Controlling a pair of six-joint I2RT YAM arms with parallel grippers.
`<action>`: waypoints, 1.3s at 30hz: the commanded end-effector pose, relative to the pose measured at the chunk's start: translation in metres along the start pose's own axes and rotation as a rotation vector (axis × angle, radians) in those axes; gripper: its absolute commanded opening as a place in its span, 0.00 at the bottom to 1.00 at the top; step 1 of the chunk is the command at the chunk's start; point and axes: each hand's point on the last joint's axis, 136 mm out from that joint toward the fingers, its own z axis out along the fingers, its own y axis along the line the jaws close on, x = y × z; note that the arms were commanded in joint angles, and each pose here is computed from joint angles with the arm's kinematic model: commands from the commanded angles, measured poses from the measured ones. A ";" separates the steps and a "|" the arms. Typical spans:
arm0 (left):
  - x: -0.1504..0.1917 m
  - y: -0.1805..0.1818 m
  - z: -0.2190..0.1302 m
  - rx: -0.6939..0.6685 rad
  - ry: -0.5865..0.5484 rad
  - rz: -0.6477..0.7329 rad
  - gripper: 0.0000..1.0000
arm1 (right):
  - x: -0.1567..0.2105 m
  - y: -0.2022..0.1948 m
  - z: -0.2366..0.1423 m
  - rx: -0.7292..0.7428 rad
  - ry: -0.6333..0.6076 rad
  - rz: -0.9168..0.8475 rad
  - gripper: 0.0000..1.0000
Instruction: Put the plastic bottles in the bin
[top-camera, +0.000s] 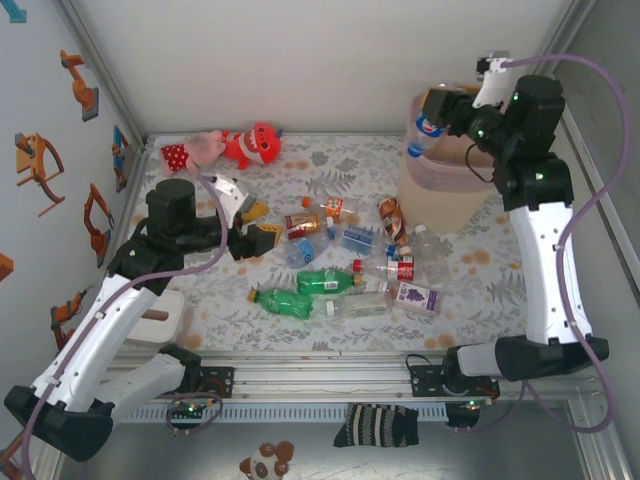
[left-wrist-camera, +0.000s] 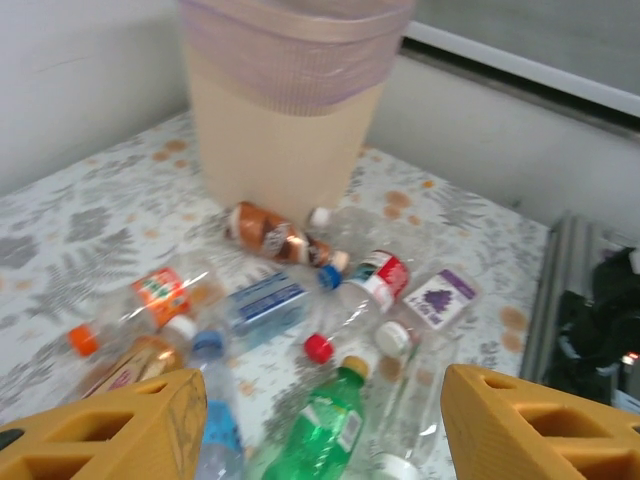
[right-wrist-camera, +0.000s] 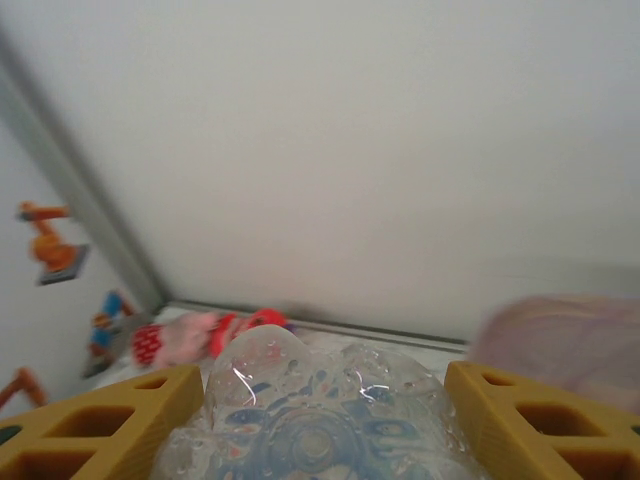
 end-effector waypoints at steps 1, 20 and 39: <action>0.007 0.011 -0.016 -0.081 0.025 0.002 0.63 | 0.001 -0.054 0.004 0.182 0.040 -0.031 0.55; 0.061 0.053 -0.015 -0.209 0.098 -0.030 0.65 | 0.126 -0.227 0.060 0.603 0.518 -0.011 0.52; 0.072 0.060 -0.011 -0.196 0.112 -0.067 0.65 | 0.293 -0.277 0.089 0.614 0.903 0.141 0.53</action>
